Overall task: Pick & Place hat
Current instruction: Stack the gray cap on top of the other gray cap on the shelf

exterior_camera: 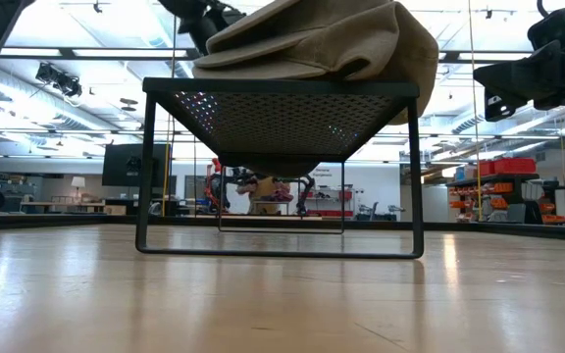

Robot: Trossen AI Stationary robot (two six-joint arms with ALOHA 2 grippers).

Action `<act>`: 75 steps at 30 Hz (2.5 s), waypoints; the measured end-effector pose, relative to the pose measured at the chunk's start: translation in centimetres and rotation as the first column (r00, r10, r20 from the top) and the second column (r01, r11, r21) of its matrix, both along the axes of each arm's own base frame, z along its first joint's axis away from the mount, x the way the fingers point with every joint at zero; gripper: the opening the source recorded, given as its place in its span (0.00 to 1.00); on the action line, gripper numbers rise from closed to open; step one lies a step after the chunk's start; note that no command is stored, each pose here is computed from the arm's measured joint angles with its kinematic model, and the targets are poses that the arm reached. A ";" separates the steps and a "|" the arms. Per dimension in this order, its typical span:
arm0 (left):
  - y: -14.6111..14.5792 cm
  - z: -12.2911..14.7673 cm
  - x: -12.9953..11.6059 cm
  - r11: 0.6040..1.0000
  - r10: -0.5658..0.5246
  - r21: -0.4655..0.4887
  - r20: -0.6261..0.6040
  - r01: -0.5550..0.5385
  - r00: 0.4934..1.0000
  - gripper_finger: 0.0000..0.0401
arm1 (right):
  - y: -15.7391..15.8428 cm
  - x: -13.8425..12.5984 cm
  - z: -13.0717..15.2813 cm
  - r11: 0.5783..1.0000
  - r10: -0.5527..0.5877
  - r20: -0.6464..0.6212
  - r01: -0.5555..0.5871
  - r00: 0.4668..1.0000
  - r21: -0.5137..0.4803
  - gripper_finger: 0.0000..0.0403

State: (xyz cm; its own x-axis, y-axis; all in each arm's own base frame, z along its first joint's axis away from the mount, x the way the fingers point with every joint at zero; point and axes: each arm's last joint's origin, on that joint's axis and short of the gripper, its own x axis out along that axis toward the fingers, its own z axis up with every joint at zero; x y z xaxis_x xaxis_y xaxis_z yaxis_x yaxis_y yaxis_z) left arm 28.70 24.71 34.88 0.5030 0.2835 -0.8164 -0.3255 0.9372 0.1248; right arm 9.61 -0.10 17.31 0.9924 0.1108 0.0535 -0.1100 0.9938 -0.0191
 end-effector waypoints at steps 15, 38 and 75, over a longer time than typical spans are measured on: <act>2.1 -4.0 1.8 0.973 -0.065 -0.217 0.086 0.082 0.994 0.00 | 0.0 0.0 0.0 1.000 0.000 0.000 0.000 1.000 0.000 0.02; 0.0 -6.3 4.3 0.971 -0.108 -0.212 0.019 0.110 0.994 0.00 | 0.0 0.0 0.0 1.000 0.000 0.000 0.000 1.000 0.000 0.02; -1.7 -7.3 6.1 0.881 -0.136 -0.436 0.144 0.186 0.980 0.00 | 0.0 0.0 0.0 1.000 0.000 0.000 0.000 1.000 0.000 0.02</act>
